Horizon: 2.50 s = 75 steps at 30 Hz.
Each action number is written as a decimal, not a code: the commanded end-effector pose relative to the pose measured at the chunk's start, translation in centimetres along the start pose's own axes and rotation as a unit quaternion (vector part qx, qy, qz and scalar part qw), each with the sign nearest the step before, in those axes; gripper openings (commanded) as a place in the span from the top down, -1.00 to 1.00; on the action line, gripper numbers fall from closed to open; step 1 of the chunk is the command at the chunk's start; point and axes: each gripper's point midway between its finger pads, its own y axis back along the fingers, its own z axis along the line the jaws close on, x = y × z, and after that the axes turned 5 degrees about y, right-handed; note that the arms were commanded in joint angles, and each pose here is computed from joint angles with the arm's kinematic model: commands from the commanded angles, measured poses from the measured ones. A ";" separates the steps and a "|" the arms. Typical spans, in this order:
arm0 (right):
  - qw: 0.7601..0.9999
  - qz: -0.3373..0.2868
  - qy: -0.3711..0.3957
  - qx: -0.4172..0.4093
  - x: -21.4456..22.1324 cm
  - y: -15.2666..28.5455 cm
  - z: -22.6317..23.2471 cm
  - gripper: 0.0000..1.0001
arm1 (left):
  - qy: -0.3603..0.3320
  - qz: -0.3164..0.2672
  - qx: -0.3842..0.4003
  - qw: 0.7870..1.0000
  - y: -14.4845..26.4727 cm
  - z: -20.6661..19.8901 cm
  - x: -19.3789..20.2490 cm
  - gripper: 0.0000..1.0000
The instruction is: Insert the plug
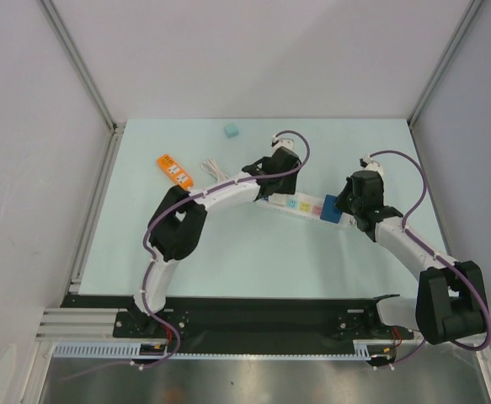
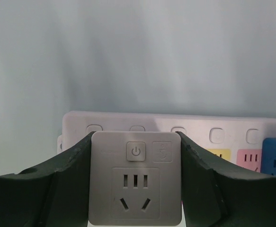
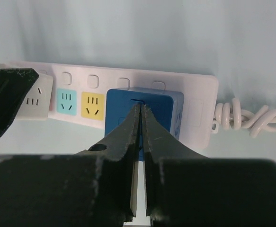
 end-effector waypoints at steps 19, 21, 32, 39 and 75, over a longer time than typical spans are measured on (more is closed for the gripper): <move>0.996 0.084 0.010 0.013 5.1 0.4 -1.3 0.92 | -0.063 0.052 -0.041 0.996 2.3 0.5 9.5 0.99; 0.996 0.084 0.010 0.014 5.0 0.4 -1.4 0.92 | -0.067 0.048 -0.043 0.996 2.3 0.7 9.4 0.99; 0.996 0.086 0.009 0.015 5.2 0.0 -1.4 0.93 | -0.091 0.032 -0.031 0.995 2.2 0.6 10.6 0.99; 0.996 0.085 0.009 0.016 5.2 0.0 -1.4 0.93 | -0.082 0.049 -0.026 0.995 1.7 1.2 13.0 0.99; 0.997 0.077 0.001 0.015 5.0 0.4 -1.4 0.98 | -0.048 0.013 -0.070 0.996 3.2 0.3 21.0 0.99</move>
